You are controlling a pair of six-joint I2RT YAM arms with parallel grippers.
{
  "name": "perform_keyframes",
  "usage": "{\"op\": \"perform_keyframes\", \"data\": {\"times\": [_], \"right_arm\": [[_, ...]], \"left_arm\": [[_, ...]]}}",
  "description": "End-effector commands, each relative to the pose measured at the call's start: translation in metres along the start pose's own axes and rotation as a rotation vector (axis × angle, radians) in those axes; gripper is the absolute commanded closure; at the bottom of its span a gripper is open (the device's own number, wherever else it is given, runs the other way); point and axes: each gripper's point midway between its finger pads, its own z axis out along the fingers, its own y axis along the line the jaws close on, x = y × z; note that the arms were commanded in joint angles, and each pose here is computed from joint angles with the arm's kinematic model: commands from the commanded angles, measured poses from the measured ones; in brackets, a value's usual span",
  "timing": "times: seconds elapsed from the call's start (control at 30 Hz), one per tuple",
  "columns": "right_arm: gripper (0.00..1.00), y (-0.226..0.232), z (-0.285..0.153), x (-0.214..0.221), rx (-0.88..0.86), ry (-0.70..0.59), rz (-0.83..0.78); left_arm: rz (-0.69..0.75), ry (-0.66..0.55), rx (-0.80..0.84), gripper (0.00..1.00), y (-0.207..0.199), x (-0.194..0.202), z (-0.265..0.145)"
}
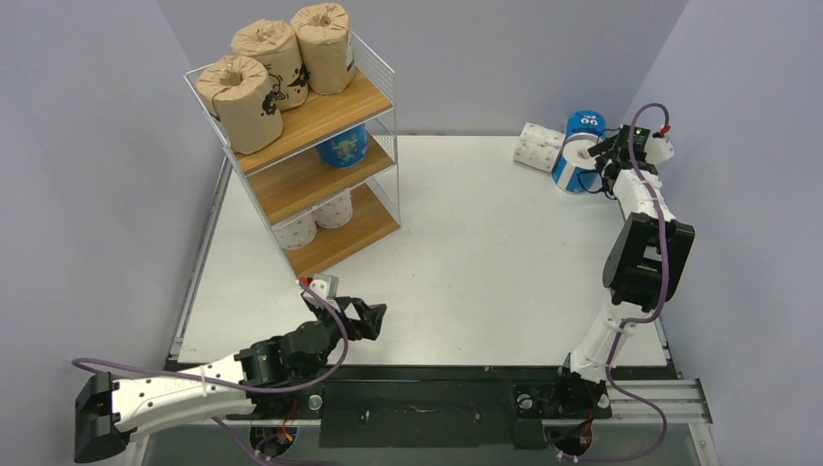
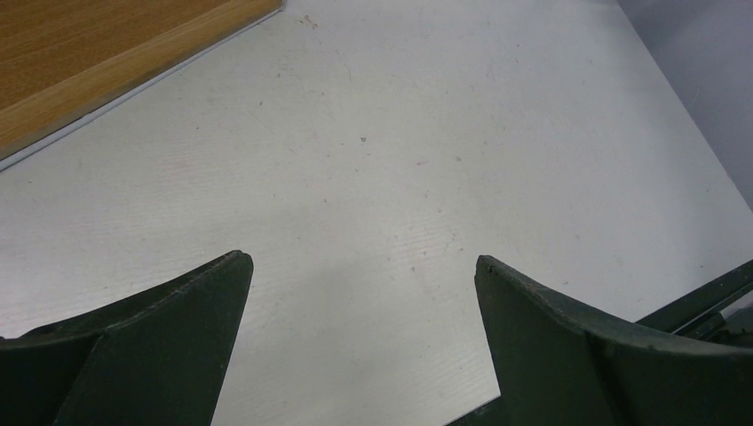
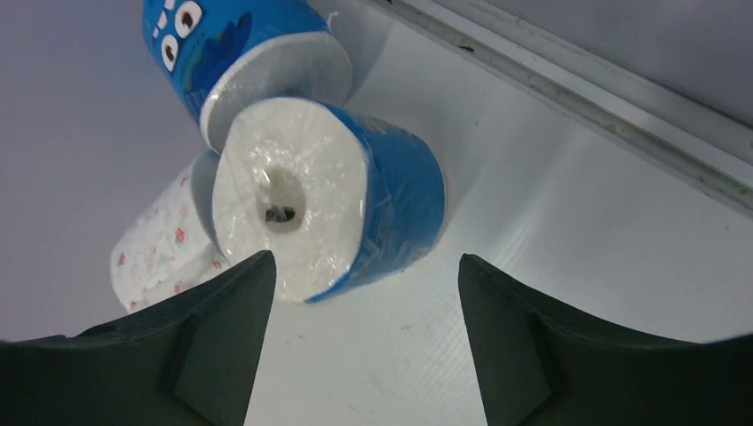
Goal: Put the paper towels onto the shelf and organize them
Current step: Pick up the paper towel from the corner of the board.
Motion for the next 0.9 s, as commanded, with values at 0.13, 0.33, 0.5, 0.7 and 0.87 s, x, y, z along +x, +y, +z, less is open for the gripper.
{"op": "perform_keyframes", "data": {"times": [0.13, 0.33, 0.5, 0.7, 0.87], "right_arm": [[0.31, 0.034, 0.026, -0.023, -0.071, -0.035, 0.007], [0.33, 0.039, 0.04, -0.003, -0.059, 0.001, -0.027], [0.35, 0.033, 0.049, 0.01, -0.029, 0.02, -0.037], [0.4, 0.026, 0.056, 0.019, -0.001, 0.04, -0.049], [0.48, 0.019, 0.06, 0.024, 0.024, 0.053, -0.043]], "left_arm": [[-0.056, -0.125, -0.024, 0.04, 0.012, -0.017, -0.001], [-0.013, -0.135, -0.022, 0.04, 0.008, -0.02, 0.004], [0.024, -0.125, -0.026, 0.04, 0.005, -0.019, 0.007], [0.038, -0.128, -0.032, 0.04, 0.006, -0.019, 0.009], [0.038, -0.129, -0.036, 0.04, 0.007, -0.019, 0.009]]}}
